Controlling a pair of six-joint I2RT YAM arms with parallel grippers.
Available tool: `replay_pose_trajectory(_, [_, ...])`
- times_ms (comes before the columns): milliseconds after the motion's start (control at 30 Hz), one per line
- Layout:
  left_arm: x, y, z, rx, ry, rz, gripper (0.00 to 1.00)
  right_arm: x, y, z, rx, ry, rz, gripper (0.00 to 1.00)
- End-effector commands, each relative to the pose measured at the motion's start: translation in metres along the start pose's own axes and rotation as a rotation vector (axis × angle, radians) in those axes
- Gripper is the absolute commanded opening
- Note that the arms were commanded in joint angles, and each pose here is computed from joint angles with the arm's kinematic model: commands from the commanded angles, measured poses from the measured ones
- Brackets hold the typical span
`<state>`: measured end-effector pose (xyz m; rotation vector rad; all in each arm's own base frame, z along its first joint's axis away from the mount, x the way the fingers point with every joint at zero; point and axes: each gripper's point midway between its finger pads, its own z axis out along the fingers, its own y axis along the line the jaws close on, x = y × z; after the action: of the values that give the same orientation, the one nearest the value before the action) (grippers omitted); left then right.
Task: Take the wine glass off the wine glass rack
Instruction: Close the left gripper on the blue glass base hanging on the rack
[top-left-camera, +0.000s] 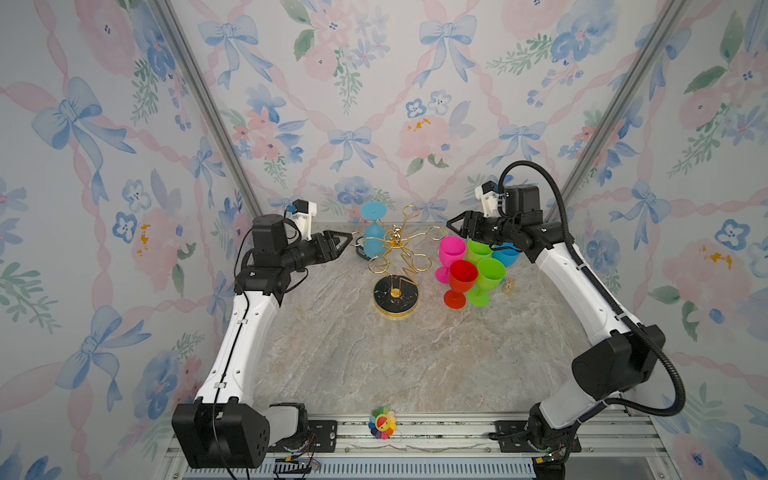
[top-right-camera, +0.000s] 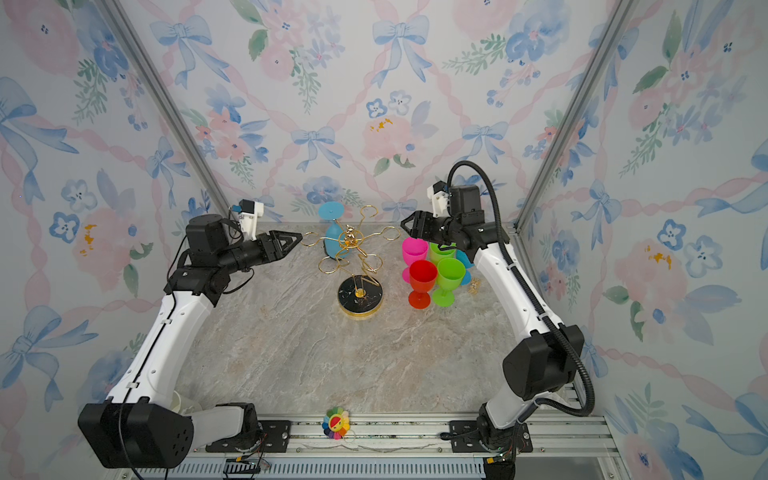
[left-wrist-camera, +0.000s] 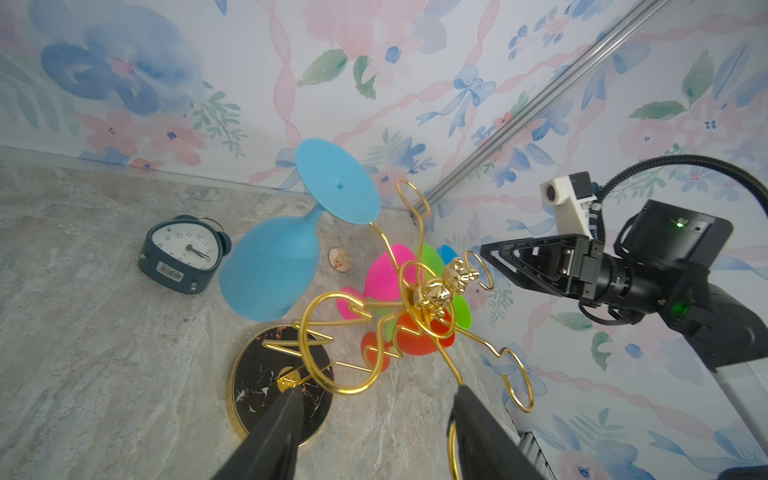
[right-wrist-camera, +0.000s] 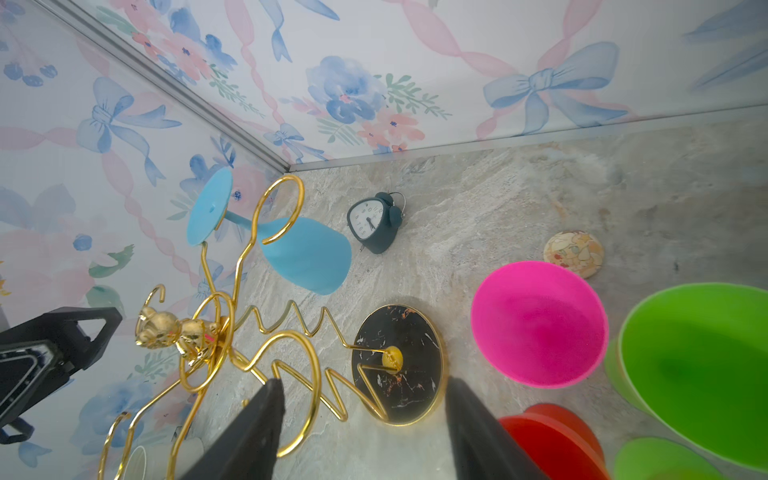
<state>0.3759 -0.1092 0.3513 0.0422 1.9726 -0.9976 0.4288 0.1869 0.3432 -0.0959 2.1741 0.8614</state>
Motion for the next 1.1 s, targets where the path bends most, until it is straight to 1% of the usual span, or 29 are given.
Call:
replay_pose_trajectory(0, [-0.013,0.010,0.005,-0.011,-0.010,0.005,0.63,-0.009,0.007,-0.044,0.025,-0.070,-0.040,0.66])
replay_pose_trajectory(200, [-0.029,0.016,0.024,0.004,0.006,0.025,0.79,0.004,0.008,-0.068,0.043,-0.080,-0.049,0.68])
replay_pose_trajectory(300, [-0.036,0.018,0.035,0.014,0.014,0.038,0.81,0.013,0.007,-0.075,0.043,-0.084,-0.041,0.68])
replay_pose_trajectory(367, [-0.041,0.020,0.044,0.029,0.025,0.025,0.80,0.018,0.008,-0.079,0.036,-0.090,-0.036,0.68])
replay_pose_trajectory(567, [-0.049,0.021,0.073,0.083,0.067,-0.032,0.70,0.032,0.006,-0.085,0.030,-0.099,-0.025,0.68])
replay_pose_trajectory(633, [-0.048,0.019,0.082,0.098,0.083,-0.048,0.69,0.036,0.005,-0.087,0.030,-0.098,-0.022,0.69])
replay_pose_trajectory(800, [-0.047,0.027,0.099,0.053,0.081,-0.066,0.66,0.042,0.004,-0.088,0.028,-0.100,-0.018,0.69])
replay_pose_trajectory(1067, [-0.040,0.026,0.118,0.065,0.113,-0.092,0.59,0.050,0.000,-0.087,0.028,-0.102,-0.007,0.69])
